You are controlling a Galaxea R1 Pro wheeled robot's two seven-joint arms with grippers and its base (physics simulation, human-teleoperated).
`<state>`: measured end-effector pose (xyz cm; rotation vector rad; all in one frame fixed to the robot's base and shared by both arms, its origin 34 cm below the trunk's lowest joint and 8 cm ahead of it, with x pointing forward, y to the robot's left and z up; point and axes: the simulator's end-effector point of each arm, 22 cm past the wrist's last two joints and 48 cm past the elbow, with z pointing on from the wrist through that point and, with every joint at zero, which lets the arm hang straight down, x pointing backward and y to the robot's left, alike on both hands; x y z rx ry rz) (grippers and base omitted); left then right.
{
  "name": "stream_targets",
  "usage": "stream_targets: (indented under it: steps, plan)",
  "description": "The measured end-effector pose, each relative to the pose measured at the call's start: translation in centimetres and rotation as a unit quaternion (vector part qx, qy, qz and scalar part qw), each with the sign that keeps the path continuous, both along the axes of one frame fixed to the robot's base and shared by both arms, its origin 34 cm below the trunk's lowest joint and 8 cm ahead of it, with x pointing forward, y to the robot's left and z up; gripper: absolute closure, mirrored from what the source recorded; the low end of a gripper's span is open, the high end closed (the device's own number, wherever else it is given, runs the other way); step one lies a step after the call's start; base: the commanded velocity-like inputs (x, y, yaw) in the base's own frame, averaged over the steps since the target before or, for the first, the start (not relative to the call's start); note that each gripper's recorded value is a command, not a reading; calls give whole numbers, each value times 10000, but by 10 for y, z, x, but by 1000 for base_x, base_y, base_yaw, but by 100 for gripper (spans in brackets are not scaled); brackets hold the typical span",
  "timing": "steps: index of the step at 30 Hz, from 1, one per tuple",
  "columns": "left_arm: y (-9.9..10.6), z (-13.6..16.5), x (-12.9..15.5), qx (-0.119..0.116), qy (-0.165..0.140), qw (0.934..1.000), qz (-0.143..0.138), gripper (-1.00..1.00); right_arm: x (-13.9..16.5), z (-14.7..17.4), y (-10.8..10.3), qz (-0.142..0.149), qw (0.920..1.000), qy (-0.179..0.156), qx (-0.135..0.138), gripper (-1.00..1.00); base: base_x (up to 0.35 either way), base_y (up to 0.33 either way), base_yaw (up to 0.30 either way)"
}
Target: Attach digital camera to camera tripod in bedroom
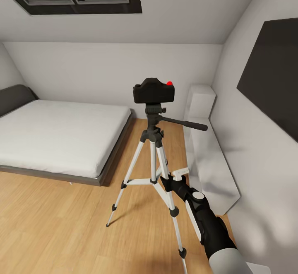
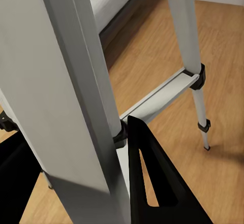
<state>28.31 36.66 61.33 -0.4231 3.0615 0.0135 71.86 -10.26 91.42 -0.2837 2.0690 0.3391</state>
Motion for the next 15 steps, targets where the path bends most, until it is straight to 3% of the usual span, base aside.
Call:
stream_targets:
  steps: [8,15]
  plan:
    - [-15,-6,-60,686,567,9960,24,-100,0,-1,-2,-18,10000,20,12,100,0,0,0]
    - [-19,-6,-74,819,681,9943,69,-100,0,-1,-2,-20,10000,21,12,100,0,0,0]
